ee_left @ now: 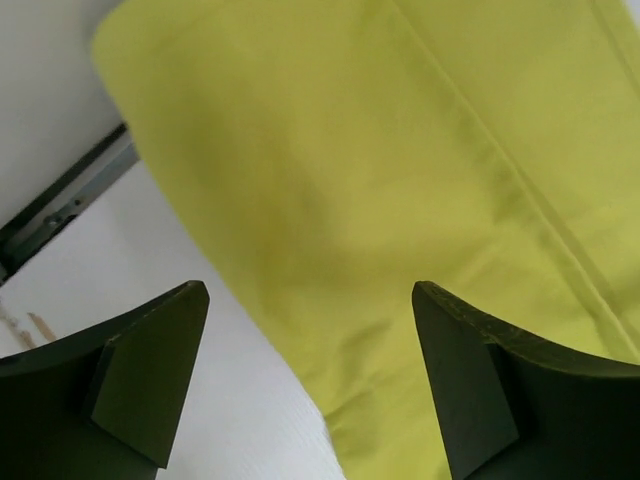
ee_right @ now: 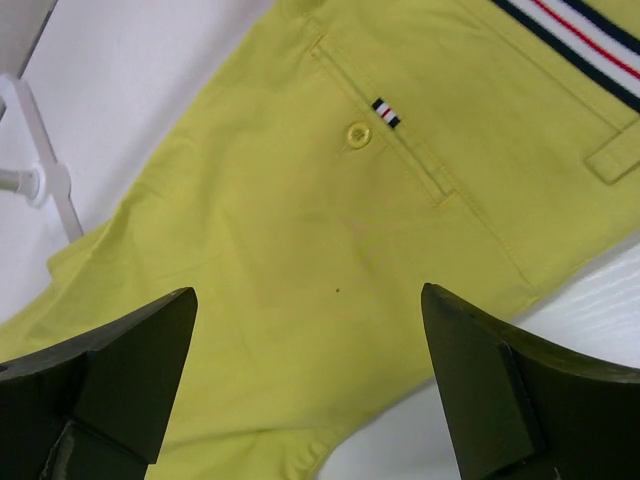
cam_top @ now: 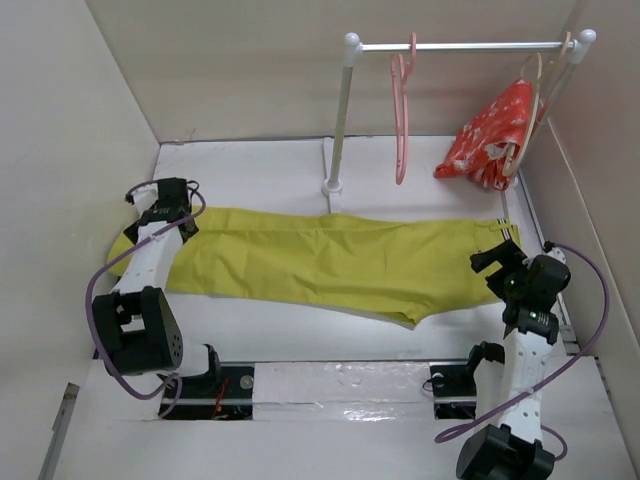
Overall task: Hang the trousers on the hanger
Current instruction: Fold the trousers at the center of the board.
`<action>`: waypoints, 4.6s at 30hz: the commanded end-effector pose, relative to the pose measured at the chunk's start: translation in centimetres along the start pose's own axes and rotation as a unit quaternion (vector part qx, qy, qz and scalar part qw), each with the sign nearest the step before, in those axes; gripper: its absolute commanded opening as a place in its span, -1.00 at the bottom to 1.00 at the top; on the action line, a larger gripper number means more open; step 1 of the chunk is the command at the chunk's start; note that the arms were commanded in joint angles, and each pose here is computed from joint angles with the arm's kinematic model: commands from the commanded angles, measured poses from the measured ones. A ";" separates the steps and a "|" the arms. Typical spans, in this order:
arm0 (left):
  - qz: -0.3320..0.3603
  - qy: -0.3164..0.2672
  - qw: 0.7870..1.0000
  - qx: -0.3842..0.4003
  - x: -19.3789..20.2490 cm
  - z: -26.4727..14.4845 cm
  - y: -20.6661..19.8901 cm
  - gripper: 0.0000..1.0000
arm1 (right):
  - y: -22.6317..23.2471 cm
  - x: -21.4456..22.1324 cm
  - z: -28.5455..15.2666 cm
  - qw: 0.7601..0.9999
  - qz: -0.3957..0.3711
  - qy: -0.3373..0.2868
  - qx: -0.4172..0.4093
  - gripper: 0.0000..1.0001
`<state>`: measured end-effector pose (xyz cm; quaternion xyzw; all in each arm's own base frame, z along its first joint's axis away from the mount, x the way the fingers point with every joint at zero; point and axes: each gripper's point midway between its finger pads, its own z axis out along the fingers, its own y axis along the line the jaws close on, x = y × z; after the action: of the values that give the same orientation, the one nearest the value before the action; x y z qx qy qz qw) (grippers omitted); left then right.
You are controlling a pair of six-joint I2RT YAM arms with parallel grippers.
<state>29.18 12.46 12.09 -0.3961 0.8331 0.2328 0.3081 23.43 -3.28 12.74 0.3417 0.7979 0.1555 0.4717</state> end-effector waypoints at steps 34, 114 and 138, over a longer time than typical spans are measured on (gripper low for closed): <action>0.142 -0.034 0.827 0.542 21.3 -24.1 -16.6 -1.00 | -8.8 -6.8 5.1 0.979 0.121 -0.097 0.133 -1.00; -0.137 -0.148 0.736 0.646 -4.1 -37.1 3.3 -0.86 | 56.8 20.0 -16.7 0.842 -0.220 0.061 -0.489 -0.87; 0.033 -0.066 0.825 0.561 12.3 -28.6 -11.6 -0.24 | 30.0 15.5 -6.2 0.905 -0.225 0.103 -0.347 -0.81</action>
<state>21.79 -15.33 22.37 -0.1195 0.8165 -0.1949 0.5301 25.13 31.67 28.50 -0.0665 0.7558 0.3945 0.5184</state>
